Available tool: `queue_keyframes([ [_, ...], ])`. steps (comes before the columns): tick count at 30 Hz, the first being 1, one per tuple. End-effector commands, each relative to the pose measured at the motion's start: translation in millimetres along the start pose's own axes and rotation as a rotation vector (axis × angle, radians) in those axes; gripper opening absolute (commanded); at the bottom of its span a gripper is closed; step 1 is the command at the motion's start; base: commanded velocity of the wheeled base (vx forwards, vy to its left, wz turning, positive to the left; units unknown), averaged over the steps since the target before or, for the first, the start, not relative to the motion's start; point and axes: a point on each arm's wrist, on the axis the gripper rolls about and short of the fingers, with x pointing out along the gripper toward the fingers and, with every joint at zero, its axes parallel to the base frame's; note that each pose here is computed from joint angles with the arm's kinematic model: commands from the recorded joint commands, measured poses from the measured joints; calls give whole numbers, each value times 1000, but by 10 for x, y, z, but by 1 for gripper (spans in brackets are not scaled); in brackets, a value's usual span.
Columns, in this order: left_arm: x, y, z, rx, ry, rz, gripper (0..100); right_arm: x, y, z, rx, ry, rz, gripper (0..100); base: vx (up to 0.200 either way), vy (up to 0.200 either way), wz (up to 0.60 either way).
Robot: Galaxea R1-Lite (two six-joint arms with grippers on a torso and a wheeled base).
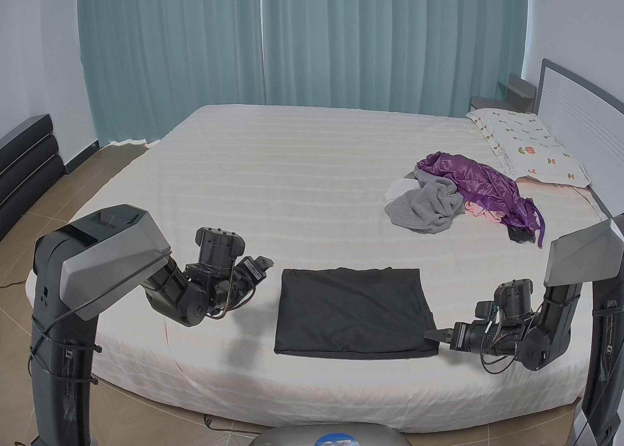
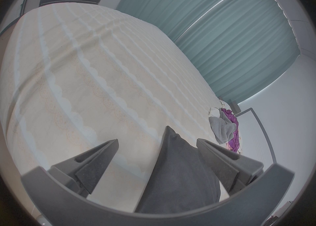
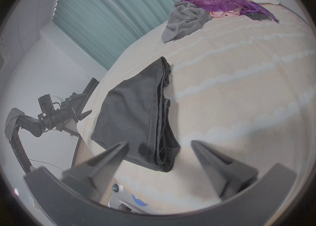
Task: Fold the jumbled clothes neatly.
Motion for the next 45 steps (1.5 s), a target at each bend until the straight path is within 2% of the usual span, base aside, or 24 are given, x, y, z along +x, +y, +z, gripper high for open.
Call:
queue_keyframes([
  [1,-5,5,4,-1,-1,1,100,5,-2,34,2,-15,4,100,0,0,0],
  [5,-18,-7,38,-23,-11,-6,100,18,-14,82,8,-36,7,100,0,0,0],
  [6,-21,-24,75,-66,-22,-14,100,16,-21,113,17,-49,8,100,0,0,0],
  [9,-44,-29,185,-116,-41,-24,100,18,-1,176,43,-74,16,100,0,0,0],
  [13,-49,-14,187,-121,-5,-40,100,22,32,274,101,-115,34,100,200,0,0],
  [18,-47,-19,156,-117,6,-42,100,25,12,354,125,-147,39,100,200,0,0],
  [22,-43,-15,153,-117,7,-41,100,68,-15,406,129,-164,41,100,0,0,0],
  [25,-43,-15,153,-117,7,-41,100,98,-14,441,154,-174,48,100,0,0,0],
  [28,-36,-10,141,-116,10,-39,100,167,31,518,216,-199,61,100,0,0,0],
  [37,-32,-15,136,-115,10,-41,100,451,20,604,279,-245,51,100,0,0,0],
  [45,-32,-13,135,-114,11,-40,100,755,101,685,285,-286,76,100,0,0,0],
])
